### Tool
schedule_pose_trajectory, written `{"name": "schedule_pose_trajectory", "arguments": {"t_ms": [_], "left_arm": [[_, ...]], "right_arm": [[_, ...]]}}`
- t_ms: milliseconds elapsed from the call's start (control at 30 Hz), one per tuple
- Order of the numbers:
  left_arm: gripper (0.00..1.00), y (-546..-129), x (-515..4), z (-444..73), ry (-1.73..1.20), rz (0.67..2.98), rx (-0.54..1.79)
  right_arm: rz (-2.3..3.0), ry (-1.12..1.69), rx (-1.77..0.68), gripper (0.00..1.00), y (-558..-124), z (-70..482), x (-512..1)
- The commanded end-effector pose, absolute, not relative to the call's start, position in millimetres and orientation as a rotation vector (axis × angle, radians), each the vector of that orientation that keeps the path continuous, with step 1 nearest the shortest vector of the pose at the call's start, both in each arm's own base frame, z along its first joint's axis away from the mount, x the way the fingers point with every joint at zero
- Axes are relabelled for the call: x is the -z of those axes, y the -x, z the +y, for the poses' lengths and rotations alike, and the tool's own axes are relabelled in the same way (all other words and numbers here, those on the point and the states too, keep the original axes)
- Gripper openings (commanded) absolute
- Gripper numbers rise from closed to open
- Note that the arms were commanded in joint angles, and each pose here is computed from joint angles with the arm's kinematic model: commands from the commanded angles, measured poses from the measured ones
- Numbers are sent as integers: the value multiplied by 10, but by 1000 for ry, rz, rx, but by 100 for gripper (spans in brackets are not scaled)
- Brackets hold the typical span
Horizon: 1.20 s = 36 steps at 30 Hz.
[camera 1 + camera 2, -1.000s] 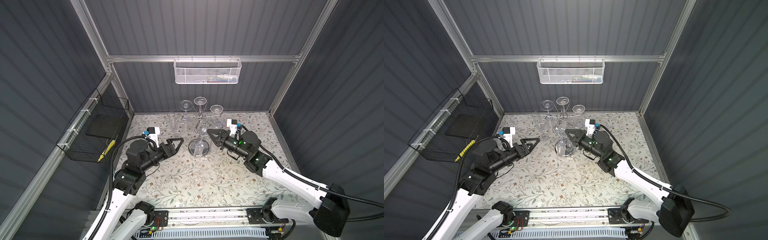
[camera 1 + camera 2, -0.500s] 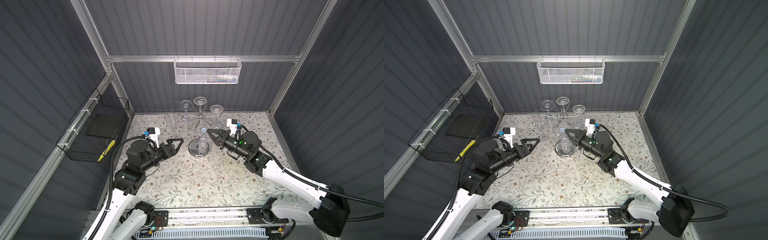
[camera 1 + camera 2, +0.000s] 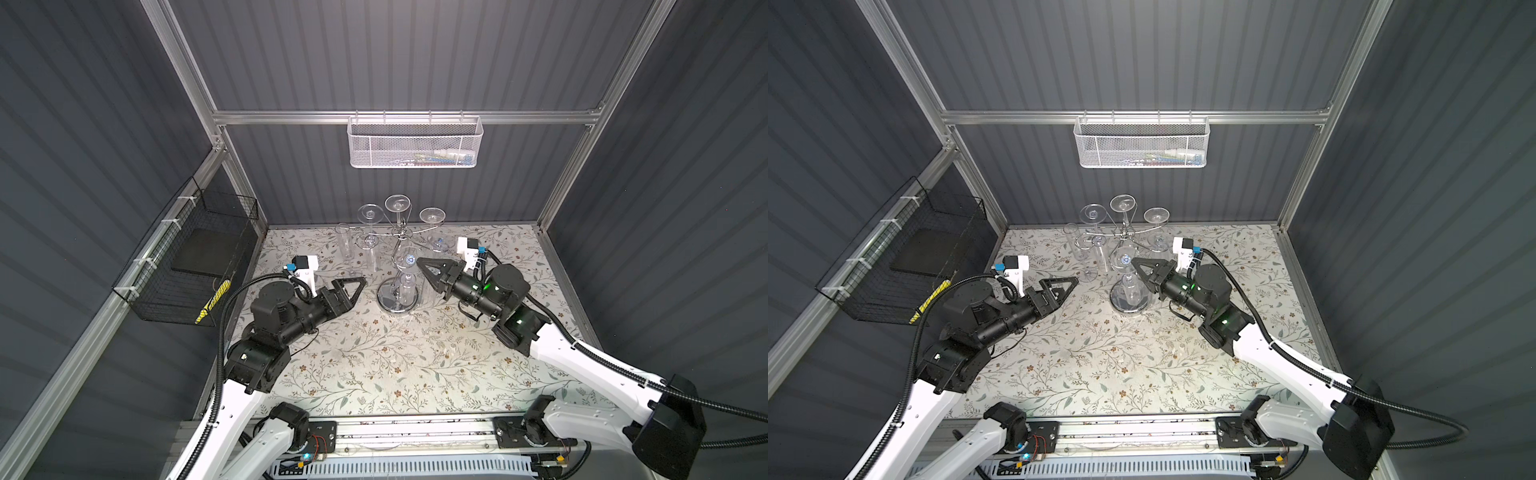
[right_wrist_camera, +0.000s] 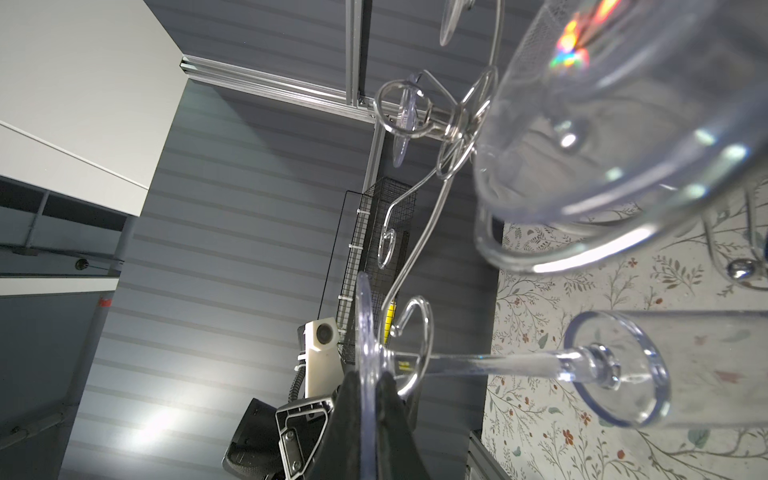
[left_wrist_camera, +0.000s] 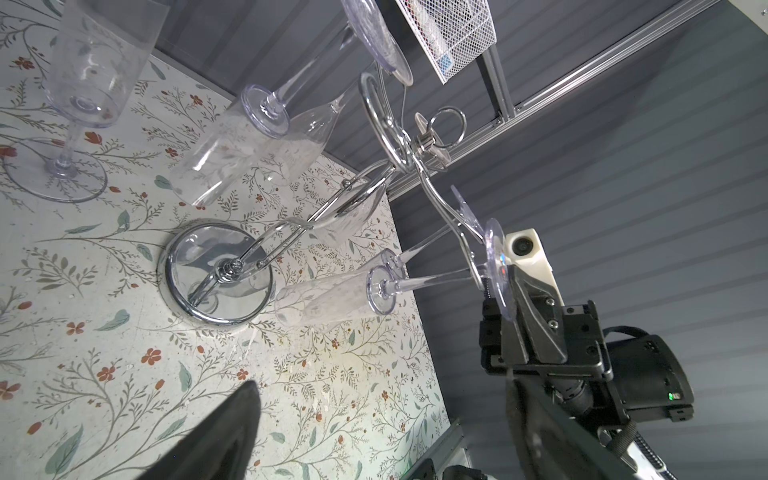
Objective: Take the wine glass off the wine glass rack
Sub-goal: 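Slide the held flute glass off the rack arm with the right gripper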
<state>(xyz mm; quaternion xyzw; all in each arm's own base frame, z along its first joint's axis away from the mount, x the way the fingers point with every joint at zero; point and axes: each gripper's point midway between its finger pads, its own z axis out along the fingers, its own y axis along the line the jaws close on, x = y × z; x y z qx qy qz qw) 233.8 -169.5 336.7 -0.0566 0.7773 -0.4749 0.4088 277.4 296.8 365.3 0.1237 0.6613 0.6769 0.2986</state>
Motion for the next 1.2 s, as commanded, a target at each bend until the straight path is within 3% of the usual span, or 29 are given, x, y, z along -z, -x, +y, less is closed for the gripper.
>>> {"name": "schedule_pose_trajectory", "arguments": {"t_ms": [0, 1167], "left_arm": [[94, -2309, -3400, -1646, 129, 1944, 1161], [96, -2255, -3373, -1582, 129, 1950, 1123]], "right_arm": [[1729, -286, -1833, 0, -2698, 2981, -3803], [1732, -223, -1854, 0, -2844, 3288, -4178]]}}
